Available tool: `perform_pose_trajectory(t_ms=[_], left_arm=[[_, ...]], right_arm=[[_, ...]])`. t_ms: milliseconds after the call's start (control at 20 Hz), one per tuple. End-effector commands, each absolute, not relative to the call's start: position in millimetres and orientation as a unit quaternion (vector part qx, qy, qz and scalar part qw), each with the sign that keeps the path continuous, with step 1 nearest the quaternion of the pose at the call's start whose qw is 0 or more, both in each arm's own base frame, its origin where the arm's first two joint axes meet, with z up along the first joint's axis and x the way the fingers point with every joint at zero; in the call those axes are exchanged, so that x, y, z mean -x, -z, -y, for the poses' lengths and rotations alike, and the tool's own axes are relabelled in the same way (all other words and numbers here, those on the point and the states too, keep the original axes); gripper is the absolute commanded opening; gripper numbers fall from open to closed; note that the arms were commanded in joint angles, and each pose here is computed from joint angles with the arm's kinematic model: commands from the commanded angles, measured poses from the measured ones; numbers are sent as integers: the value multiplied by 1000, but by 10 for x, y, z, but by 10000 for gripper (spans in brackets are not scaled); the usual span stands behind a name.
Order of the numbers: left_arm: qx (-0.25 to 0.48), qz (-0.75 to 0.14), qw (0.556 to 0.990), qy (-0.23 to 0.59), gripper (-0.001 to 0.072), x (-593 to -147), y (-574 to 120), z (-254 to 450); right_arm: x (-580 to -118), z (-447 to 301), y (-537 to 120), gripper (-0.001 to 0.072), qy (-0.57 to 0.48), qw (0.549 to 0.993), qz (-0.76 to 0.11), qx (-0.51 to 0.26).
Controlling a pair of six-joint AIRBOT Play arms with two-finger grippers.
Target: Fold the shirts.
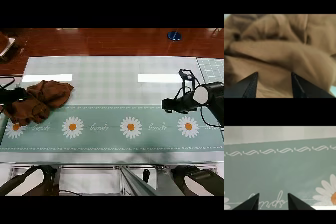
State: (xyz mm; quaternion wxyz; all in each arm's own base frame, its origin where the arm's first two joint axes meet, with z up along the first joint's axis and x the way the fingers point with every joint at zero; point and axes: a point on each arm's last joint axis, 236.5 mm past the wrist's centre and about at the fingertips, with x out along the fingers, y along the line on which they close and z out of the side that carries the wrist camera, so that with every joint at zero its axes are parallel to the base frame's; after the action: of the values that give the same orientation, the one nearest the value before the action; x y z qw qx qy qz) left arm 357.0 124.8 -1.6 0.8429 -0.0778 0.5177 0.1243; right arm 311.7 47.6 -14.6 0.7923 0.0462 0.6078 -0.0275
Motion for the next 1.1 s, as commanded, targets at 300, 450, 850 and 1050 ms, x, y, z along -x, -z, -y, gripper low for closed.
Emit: perform_pose_trajectory(t_ms=[300, 450, 850, 1050], left_arm=[[78, -604, 790, -66, 509, -3587, 828, -863], [80, -634, 767, -56, 505, -3490, 1006, -775], [160, -620, 764, 73, 23, -3655, 590, -104], [222, -468, 842, 151, 23, -4162, -684, 307]], right_arm=[[-3097, -560, 149, 409, 33, 787, -611, -81], [-3073, -594, 153, 410, 30, 783, -615, -89], [-3045, -621, 153, 410, 27, 779, -620, -94], [-3030, -616, 35, 409, 23, 788, -608, -95]])
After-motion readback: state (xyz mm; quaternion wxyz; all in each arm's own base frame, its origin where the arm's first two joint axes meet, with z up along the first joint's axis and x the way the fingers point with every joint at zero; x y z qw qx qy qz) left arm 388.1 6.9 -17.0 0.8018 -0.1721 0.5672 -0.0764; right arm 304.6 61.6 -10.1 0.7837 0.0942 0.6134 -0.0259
